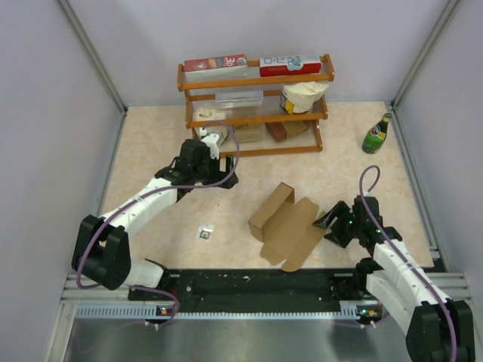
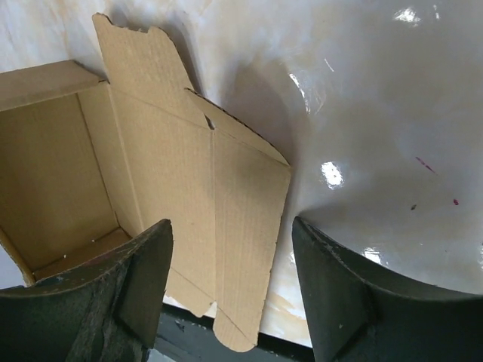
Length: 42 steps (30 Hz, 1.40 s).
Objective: Fold the paper box
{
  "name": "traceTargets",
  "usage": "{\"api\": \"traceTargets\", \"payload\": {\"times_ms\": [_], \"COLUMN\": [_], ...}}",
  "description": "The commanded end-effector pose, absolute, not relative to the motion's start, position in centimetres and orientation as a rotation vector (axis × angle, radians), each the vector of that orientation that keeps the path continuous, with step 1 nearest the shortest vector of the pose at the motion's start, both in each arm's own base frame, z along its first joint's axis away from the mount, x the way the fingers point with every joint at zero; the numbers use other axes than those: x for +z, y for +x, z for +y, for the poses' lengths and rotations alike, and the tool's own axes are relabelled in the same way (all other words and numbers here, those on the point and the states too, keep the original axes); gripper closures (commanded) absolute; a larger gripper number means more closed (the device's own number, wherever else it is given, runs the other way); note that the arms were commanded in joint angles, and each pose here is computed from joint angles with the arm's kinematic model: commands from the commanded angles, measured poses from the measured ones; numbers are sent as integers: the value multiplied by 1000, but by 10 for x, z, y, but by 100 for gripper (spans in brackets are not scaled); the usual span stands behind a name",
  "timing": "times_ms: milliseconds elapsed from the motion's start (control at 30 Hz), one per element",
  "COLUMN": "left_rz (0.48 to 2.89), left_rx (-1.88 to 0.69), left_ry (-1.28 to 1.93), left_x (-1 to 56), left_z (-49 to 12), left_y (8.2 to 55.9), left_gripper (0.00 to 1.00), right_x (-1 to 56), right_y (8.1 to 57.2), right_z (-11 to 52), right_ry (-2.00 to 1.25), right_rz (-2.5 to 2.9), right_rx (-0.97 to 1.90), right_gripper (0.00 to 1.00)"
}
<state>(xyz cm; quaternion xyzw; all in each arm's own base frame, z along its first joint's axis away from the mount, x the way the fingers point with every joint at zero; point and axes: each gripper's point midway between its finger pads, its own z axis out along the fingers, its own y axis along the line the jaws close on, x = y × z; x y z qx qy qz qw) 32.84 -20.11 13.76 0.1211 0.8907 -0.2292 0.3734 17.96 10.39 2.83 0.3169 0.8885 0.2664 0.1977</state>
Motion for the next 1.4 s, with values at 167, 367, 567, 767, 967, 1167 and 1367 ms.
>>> {"api": "traceTargets", "payload": {"times_ms": [167, 367, 567, 767, 967, 1167, 1367], "left_rz": [2246, 2256, 2261, 2266, 2270, 2276, 2270], "left_rx": [-630, -635, -641, -656, -650, -653, -645], "left_ry": [316, 320, 327, 333, 341, 345, 353], "left_x": [141, 136, 134, 133, 131, 130, 132], "left_z": [-207, -208, -209, -211, -210, -211, -210], "left_y": [333, 331, 330, 330, 329, 328, 330], "left_gripper": [7, 8, 8, 8, 8, 8, 9], "right_x": [-13, -9, 0, 7, 15, 24, 45], "right_y": [154, 164, 170, 176, 182, 189, 197], "right_z": [100, 109, 110, 114, 116, 115, 118], "right_ry": [884, 799, 734, 691, 653, 625, 569], "right_rz": [2562, 2471, 2409, 2354, 2313, 2290, 2265], "right_rx": [708, 818, 840, 878, 907, 898, 909], "right_gripper": [40, 49, 59, 68, 71, 95, 100]}}
